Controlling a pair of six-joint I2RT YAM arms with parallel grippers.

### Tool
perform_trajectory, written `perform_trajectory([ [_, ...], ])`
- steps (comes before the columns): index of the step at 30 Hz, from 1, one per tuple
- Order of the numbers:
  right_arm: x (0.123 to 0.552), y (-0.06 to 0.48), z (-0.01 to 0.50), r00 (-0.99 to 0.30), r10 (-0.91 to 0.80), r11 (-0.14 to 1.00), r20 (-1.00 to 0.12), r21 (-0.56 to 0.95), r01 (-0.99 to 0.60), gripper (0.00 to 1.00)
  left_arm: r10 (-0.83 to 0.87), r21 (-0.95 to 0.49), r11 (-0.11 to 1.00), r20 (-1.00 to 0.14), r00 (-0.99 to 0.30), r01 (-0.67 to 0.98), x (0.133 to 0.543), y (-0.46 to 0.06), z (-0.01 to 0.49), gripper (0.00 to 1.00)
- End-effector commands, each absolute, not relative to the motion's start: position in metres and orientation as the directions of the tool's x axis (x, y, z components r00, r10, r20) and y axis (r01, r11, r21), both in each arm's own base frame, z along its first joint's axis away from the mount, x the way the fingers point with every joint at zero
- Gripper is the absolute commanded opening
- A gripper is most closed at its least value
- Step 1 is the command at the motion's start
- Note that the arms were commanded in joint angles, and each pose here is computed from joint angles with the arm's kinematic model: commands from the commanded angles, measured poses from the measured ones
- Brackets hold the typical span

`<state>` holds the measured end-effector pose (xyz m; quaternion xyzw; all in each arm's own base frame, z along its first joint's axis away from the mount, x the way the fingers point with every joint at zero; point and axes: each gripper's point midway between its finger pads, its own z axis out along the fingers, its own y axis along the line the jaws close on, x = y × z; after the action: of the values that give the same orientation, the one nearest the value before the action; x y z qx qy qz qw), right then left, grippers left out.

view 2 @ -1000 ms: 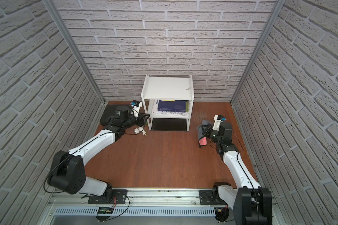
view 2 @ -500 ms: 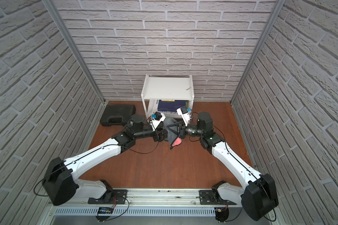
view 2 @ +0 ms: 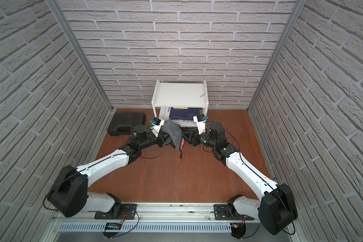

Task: Wipe the bookshelf clean with a cloth
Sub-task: Wipe the dust from the shelf.

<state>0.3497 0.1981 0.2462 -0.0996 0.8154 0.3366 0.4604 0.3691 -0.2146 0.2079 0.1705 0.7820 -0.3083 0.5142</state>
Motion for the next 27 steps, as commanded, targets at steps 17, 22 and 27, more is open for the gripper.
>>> perform_trajectory([
  [17,0.457,0.127,0.299,-0.083,0.056,0.973,-0.995,0.073,-0.218,0.65,-0.406,-0.548,0.831,-0.712,-0.573,0.093,0.455,-0.109,0.187,0.0],
  [22,0.476,0.13,0.291,-0.061,0.067,0.976,-0.996,0.078,-0.205,0.34,-0.376,-0.573,0.811,-0.667,-0.644,0.12,0.462,-0.136,0.163,0.0],
  [27,0.46,0.109,0.285,-0.08,0.05,0.986,-0.996,0.062,-0.157,0.03,-0.332,-0.58,0.797,-0.656,-0.678,0.171,0.453,-0.166,0.161,0.0],
])
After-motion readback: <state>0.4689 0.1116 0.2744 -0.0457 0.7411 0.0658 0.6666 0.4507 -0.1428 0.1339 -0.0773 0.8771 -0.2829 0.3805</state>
